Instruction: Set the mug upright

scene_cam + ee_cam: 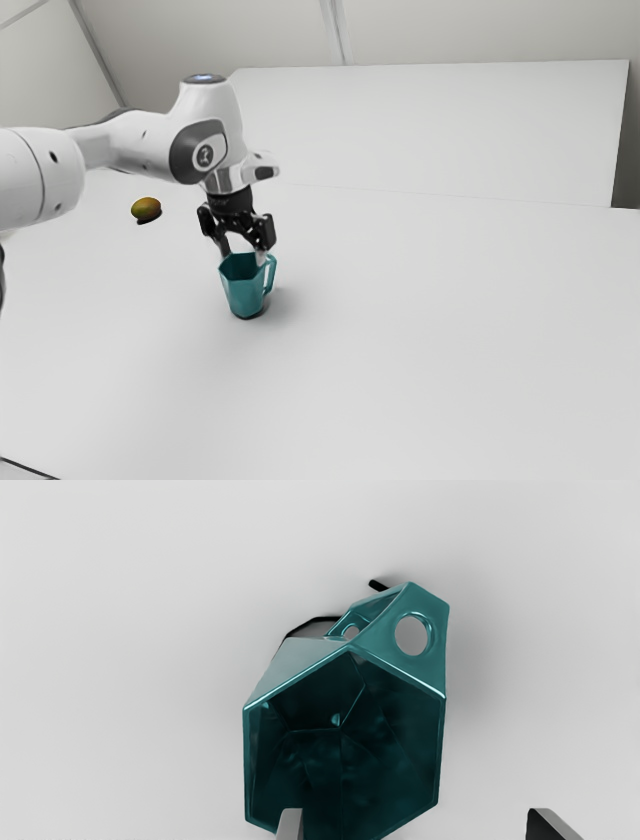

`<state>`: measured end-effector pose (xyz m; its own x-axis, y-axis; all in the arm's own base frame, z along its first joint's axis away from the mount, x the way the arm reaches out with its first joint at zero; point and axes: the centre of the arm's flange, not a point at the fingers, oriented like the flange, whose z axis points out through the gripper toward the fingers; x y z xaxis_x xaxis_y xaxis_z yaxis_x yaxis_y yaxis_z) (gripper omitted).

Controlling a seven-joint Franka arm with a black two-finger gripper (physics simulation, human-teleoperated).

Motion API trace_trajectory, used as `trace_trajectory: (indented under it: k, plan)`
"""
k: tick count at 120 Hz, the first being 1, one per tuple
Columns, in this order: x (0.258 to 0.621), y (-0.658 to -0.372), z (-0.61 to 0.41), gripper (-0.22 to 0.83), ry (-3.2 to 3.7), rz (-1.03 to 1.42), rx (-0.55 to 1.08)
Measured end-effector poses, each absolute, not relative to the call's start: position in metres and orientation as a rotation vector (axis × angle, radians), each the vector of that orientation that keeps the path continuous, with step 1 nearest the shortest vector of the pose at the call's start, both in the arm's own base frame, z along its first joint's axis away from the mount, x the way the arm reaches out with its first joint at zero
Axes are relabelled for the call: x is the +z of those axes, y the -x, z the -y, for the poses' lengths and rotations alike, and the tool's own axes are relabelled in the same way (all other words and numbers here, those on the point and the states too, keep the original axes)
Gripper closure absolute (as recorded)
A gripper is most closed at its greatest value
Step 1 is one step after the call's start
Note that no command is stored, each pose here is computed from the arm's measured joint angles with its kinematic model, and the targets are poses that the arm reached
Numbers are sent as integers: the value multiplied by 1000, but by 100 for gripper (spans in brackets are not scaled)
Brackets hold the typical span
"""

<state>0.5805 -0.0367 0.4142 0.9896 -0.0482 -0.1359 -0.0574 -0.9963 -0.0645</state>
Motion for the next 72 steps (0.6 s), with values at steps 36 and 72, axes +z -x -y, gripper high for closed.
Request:
trace_trajectory:
  k: [36, 72]
  plan:
    - [468, -577, 40, 3, 3064, -79, 54]
    - [534, -568, 40, 1, 3013, -116, -121]
